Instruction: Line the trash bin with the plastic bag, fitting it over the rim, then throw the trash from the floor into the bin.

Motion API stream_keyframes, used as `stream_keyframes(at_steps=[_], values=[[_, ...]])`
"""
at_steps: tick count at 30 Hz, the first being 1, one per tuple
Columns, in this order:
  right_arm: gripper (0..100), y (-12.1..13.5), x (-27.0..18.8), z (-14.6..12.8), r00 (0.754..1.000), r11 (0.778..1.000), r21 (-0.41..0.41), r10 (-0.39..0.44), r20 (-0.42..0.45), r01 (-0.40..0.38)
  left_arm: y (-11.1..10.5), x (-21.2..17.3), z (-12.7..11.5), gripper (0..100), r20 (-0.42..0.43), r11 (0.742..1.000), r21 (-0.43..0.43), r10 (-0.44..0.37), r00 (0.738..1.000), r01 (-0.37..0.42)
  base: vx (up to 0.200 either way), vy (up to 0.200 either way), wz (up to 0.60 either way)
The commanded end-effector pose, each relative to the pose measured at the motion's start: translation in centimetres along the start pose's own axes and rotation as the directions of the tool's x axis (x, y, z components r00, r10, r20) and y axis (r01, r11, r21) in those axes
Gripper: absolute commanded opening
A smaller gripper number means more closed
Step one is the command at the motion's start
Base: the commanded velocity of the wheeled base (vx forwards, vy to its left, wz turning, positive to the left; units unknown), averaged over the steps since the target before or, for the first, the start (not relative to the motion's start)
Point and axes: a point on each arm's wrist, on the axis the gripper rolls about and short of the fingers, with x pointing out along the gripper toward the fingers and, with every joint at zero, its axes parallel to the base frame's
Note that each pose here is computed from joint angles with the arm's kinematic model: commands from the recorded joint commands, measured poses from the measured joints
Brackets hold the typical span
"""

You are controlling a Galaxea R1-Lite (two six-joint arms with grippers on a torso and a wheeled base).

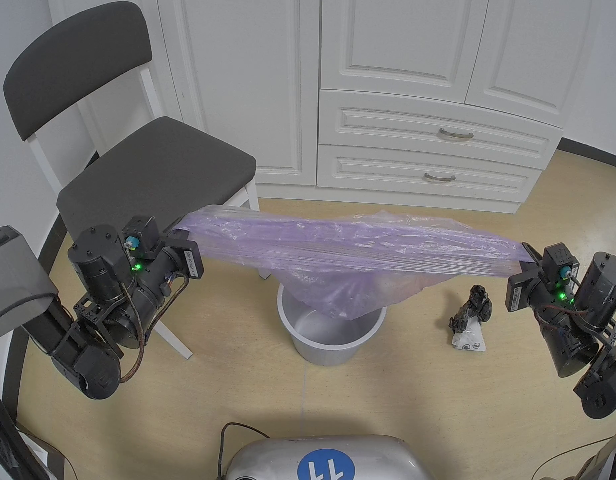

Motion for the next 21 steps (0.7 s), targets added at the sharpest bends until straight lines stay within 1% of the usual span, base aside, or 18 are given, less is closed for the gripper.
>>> stream_keyframes(at_steps=[1, 5, 6, 8, 12, 14, 21], values=[[0, 0.0, 0.1, 0.5, 1.000, 1.000, 0.019, 0.006, 0.024, -0.006, -0.1, 0.1, 0.0, 0, 0.002, 1.000, -0.003, 0.000, 1.000, 0.000, 0.000, 0.000, 0.00], [0, 0.0, 0.6, 1.1, 0.999, 0.999, 0.052, -0.002, 0.047, 0.000, -0.1, 0.7, 0.0, 0, 0.012, 1.000, -0.023, 0.002, 1.000, -0.001, 0.000, 0.000, 0.00], [0, 0.1, 0.7, 1.4, 0.998, 0.997, 0.071, -0.001, 0.057, -0.003, 0.0, 0.9, 0.1, 0, 0.021, 0.999, -0.034, 0.008, 1.000, -0.007, 0.000, 0.000, 0.00], [0, 0.1, 0.9, 1.7, 0.997, 0.995, 0.094, 0.005, 0.075, -0.012, 0.1, 1.1, 0.4, 0, 0.036, 0.998, -0.055, 0.010, 0.999, -0.008, 0.000, 0.000, 0.00], [0, 0.1, 0.9, 2.1, 0.993, 0.992, 0.116, 0.029, 0.119, -0.043, 0.0, 1.2, 0.8, 0, 0.063, 0.995, -0.095, 0.010, 0.998, -0.004, 0.000, 0.000, 0.00], [0, 0.1, 0.8, 2.0, 0.992, 0.992, 0.118, 0.033, 0.126, -0.048, 0.0, 1.2, 0.8, 0, 0.066, 0.995, -0.096, 0.010, 0.998, -0.004, 0.000, 0.000, 0.00], [0, 0.2, 0.6, 1.3, 0.994, 0.993, 0.099, 0.052, 0.099, -0.062, -0.2, 1.0, 0.4, 0, 0.049, 0.996, -0.092, -0.009, 0.999, 0.014, 0.000, 0.000, 0.00]])
